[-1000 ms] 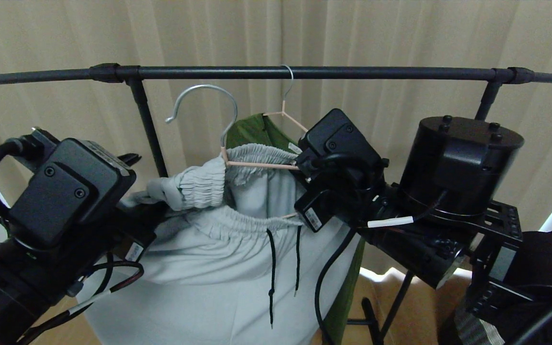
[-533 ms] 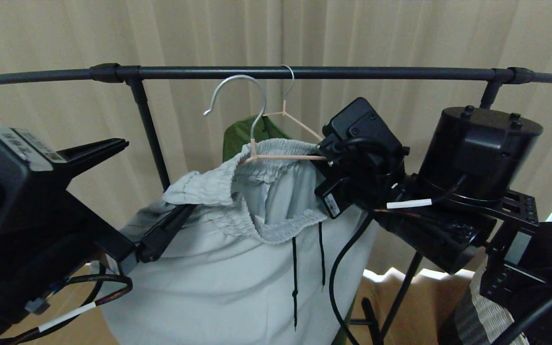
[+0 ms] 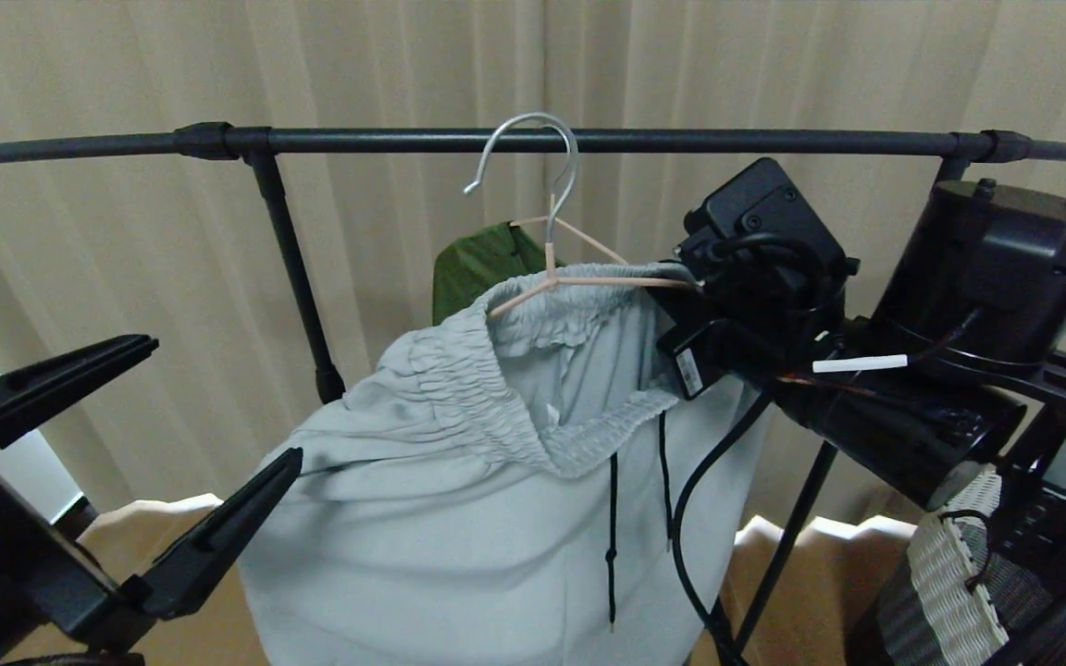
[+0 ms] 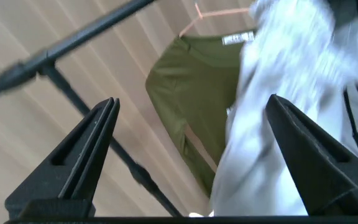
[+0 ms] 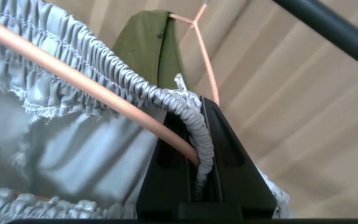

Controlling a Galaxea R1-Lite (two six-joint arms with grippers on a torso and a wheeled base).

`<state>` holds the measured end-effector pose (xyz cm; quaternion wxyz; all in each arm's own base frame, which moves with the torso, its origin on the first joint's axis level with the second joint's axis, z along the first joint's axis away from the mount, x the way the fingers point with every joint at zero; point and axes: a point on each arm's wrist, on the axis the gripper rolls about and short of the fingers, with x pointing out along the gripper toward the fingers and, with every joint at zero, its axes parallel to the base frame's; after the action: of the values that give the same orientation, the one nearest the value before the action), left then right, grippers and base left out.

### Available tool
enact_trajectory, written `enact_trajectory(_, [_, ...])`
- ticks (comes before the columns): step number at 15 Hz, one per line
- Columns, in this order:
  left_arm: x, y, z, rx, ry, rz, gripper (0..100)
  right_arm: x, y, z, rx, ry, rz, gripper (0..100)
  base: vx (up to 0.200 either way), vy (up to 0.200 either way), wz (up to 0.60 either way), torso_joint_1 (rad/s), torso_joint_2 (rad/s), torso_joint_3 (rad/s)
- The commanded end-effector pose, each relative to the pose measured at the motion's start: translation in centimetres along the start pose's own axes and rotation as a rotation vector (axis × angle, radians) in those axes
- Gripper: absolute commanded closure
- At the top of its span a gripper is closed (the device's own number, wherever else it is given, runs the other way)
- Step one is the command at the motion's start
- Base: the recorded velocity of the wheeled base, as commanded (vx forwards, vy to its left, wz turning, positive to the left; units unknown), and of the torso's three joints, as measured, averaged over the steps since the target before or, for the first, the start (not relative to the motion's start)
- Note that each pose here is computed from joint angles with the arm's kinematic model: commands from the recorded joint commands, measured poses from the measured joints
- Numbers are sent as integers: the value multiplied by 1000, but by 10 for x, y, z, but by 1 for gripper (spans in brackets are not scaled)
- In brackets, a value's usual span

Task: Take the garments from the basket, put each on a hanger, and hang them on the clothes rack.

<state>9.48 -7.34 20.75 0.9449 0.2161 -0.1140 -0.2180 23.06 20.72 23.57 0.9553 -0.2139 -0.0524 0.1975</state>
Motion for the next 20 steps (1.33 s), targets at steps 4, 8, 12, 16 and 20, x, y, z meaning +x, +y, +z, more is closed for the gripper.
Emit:
enact_trajectory(4, [-35, -23, -56, -37, 188, -101, 0, -18, -23, 10, 19, -35, -59, 100, 0, 0, 0, 0, 0, 0])
enact_trajectory(8, [-28, -30, -69, -92, 322, -165, 0, -31, -29, 12, 28, -56, -56, 100, 0, 0, 0, 0, 0, 0])
enact_trajectory(12, [4, -27, -69, -177, 406, -117, 0, -35, -30, 15, 33, -68, -57, 100, 0, 0, 0, 0, 0, 0])
enact_trajectory(16, [11, -30, -69, -168, 420, -134, 100, -38, -32, 17, 36, -76, -62, 100, 0, 0, 0, 0, 0, 0])
enact_trajectory(20, [9, -24, -82, -164, 491, -74, 100, -39, -38, 17, 40, -70, -90, 100, 0, 0, 0, 0, 0, 0])
